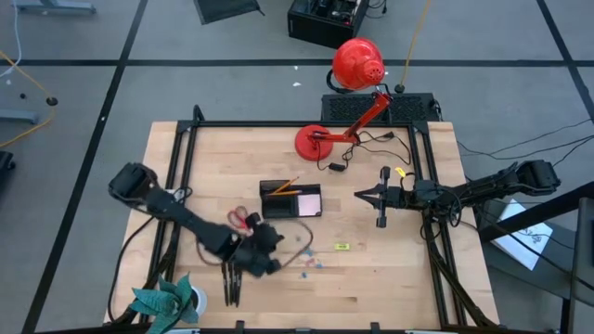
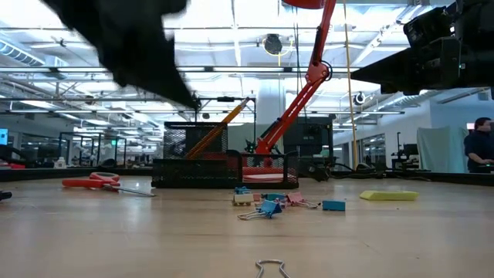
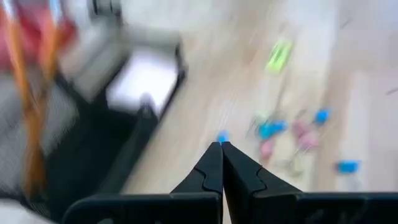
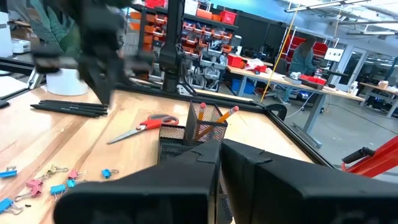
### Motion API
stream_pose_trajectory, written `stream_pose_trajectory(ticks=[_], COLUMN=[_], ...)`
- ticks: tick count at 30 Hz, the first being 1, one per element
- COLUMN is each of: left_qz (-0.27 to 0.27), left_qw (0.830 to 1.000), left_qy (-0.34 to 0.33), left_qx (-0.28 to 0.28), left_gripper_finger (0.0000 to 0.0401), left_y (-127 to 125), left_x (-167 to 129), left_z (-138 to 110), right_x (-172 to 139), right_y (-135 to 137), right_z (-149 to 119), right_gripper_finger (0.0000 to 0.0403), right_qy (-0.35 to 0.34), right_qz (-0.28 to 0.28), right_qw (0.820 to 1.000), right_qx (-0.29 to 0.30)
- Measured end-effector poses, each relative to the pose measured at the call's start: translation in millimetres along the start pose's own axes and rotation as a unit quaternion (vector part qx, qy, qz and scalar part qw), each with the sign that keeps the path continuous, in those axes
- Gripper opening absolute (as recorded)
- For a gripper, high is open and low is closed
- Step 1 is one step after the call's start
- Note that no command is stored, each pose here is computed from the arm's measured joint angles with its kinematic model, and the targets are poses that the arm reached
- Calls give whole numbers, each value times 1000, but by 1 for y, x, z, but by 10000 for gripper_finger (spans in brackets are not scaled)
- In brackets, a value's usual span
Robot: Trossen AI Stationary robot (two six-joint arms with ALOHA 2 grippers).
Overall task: Pick and place office supplies into organizer
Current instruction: Put the black pen into the mesh desk organizer
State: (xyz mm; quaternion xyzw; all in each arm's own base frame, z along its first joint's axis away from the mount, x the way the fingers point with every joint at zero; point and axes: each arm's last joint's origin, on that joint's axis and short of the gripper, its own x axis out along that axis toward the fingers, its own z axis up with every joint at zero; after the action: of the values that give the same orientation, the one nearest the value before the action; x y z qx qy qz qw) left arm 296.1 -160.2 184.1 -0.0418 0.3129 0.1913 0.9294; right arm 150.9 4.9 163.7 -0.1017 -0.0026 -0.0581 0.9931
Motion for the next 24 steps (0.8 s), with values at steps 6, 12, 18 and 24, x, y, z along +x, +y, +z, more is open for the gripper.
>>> stream_pose_trajectory(ticks=[6,12,18,24], left_qz=[44,97,70,5], left_qw=[986,978,984,992], left_qy=[-110,-147,-150,-124], left_qx=[117,110,65,25], left_gripper_finger=[2,2,2,1], left_y=[-33,-13,7,3], left_x=[-42,-77,-103,-113], left_z=[6,2,-2,-4], right_x=[0,0,0,0], right_y=[0,2,2,1], right_z=[0,1,1,5], right_gripper_finger=[9,9,9,9], right_qy=[0,-8,-14,-36], right_qz=[2,30,36,29], right_qw=[1000,1000,998,996], right_qx=[4,-2,-50,-80])
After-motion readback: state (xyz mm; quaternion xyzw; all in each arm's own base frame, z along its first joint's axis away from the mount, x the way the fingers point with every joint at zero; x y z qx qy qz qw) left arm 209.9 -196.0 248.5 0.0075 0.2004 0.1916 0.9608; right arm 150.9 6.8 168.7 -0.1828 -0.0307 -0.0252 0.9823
